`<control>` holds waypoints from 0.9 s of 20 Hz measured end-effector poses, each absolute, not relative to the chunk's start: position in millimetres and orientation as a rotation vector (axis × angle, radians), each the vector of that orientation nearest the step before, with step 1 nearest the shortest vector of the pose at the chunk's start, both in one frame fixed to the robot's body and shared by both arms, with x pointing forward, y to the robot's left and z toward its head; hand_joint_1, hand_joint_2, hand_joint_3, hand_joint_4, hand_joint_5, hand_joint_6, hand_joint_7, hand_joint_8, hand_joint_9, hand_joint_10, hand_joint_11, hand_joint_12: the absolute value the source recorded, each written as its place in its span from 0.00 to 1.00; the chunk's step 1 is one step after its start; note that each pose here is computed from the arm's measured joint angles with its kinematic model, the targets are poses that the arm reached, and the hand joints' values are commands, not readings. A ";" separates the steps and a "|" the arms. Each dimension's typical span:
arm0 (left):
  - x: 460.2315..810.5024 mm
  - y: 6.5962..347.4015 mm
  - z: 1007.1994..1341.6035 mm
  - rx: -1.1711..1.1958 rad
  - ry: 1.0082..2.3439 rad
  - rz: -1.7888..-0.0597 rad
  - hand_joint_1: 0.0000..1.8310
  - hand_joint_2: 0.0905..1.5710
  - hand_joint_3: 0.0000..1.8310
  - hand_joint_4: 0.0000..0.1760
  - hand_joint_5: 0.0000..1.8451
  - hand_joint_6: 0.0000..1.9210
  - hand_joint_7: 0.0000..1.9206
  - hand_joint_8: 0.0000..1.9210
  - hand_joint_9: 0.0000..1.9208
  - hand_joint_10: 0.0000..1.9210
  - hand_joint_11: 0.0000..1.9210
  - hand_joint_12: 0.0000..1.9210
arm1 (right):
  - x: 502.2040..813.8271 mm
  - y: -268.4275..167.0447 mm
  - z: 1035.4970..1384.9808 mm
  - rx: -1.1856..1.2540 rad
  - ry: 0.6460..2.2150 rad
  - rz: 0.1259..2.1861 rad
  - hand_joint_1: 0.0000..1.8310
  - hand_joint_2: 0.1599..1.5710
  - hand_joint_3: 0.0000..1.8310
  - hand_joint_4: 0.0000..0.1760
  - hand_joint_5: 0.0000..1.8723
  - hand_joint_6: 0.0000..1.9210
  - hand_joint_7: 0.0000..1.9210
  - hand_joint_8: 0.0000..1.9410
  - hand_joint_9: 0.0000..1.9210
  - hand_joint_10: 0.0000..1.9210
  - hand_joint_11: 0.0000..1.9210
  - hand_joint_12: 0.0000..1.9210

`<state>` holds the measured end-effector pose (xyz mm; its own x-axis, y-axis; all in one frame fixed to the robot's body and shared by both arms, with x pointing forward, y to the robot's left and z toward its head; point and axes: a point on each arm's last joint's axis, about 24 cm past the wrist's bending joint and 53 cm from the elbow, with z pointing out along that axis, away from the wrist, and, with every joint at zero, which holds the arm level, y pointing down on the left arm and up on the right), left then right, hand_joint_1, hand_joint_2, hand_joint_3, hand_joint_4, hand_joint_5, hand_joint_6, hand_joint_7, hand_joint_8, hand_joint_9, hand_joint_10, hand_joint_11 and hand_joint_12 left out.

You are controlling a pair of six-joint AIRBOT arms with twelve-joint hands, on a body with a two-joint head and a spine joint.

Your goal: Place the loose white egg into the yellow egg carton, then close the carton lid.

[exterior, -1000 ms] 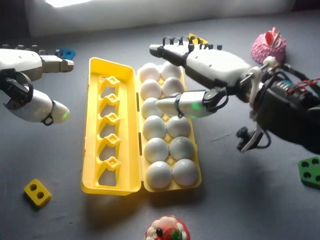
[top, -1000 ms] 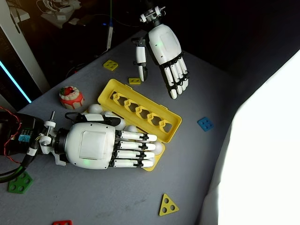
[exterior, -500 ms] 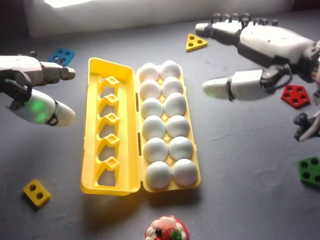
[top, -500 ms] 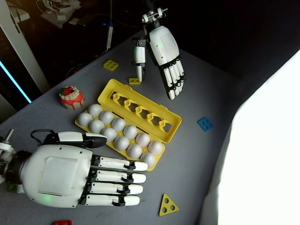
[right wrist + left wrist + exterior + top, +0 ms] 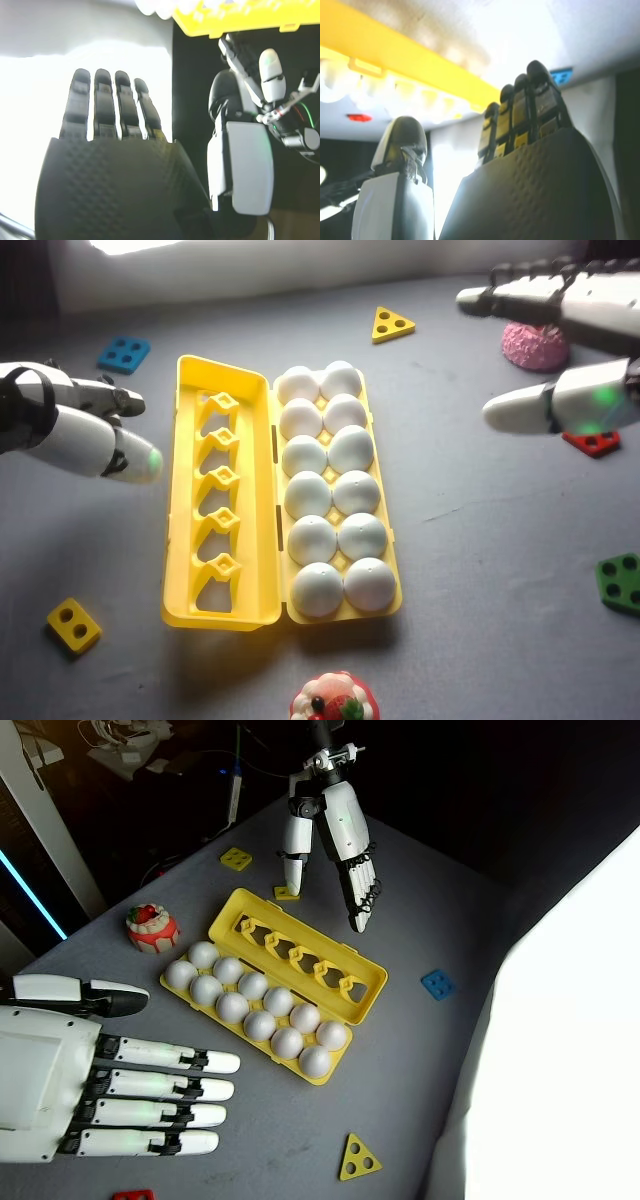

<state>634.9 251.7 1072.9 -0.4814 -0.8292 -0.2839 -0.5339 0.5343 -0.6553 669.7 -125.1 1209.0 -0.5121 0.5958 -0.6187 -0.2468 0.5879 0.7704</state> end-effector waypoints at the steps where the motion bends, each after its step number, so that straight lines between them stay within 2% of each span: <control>1: 635.5 250.1 1073.5 -1.142 2.171 -0.691 0.32 0.78 0.00 0.08 0.08 0.01 0.10 0.01 0.10 0.02 0.00 0.34 | 670.1 -130.4 1212.4 0.288 1.835 1.065 0.29 0.69 0.00 0.00 0.04 0.03 0.04 0.00 0.02 0.04 0.00 0.00; 2: 634.9 248.8 1072.1 -1.200 2.150 -0.724 0.32 0.78 0.00 0.00 0.10 0.01 0.12 0.01 0.11 0.01 0.00 0.33 | 669.2 -135.9 1212.1 0.292 1.854 1.055 0.28 0.69 0.00 0.00 0.03 0.03 0.04 0.00 0.02 0.04 0.00 0.00; 4: 632.6 249.2 1067.9 -1.303 2.115 -0.760 0.32 0.79 0.00 0.00 0.13 0.01 0.15 0.01 0.15 0.02 0.00 0.40 | 667.0 -142.9 1210.7 0.300 1.883 1.043 0.27 0.70 0.00 0.00 0.03 0.03 0.04 0.00 0.02 0.05 0.00 0.00; 7: 630.8 248.0 1064.5 -1.417 2.069 -0.809 0.32 0.79 0.00 0.00 0.13 0.01 0.16 0.01 0.16 0.02 0.00 0.42 | 668.3 -142.9 1221.8 0.300 1.858 1.057 0.27 0.70 0.00 0.00 0.03 0.02 0.04 0.00 0.02 0.05 0.00 0.00; 8: 630.5 247.0 1063.7 -1.435 2.061 -0.824 0.34 0.78 0.00 0.00 0.17 0.01 0.19 0.01 0.19 0.02 0.00 0.48 | 668.3 -141.3 1223.9 0.299 1.850 1.064 0.31 0.68 0.00 0.00 0.06 0.03 0.06 0.01 0.04 0.05 0.02 0.01; 10: 629.4 242.0 1060.2 -1.478 2.052 -0.839 0.32 0.78 0.00 0.00 0.17 0.01 0.20 0.00 0.20 0.02 0.00 0.51 | 666.4 -137.3 1227.3 0.295 1.840 1.076 0.31 0.69 0.00 0.00 0.04 0.02 0.05 0.00 0.02 0.05 0.00 0.01; 13: 627.9 237.7 1056.4 -1.517 2.043 -0.859 0.34 0.78 0.00 0.00 0.17 0.00 0.19 0.00 0.19 0.01 0.00 0.49 | 658.5 -126.5 1225.8 0.268 1.854 1.089 0.29 0.70 0.00 0.00 0.04 0.01 0.05 0.00 0.03 0.04 0.00 0.07; 15: 628.1 235.9 1054.1 -1.544 2.034 -0.868 0.34 0.78 0.00 0.00 0.16 0.00 0.18 0.00 0.19 0.01 0.00 0.49 | 656.4 -123.6 1225.7 0.261 1.856 1.093 0.33 0.69 0.00 0.00 0.05 0.01 0.05 0.00 0.02 0.04 0.00 0.02; 18: 625.8 236.1 1047.9 -1.573 2.035 -0.860 0.33 0.79 0.00 0.00 0.15 0.00 0.17 0.00 0.18 0.00 0.00 0.45 | 652.9 -118.9 1226.3 0.253 1.858 1.103 0.33 0.68 0.00 0.00 0.06 0.01 0.07 0.00 0.04 0.05 0.00 0.16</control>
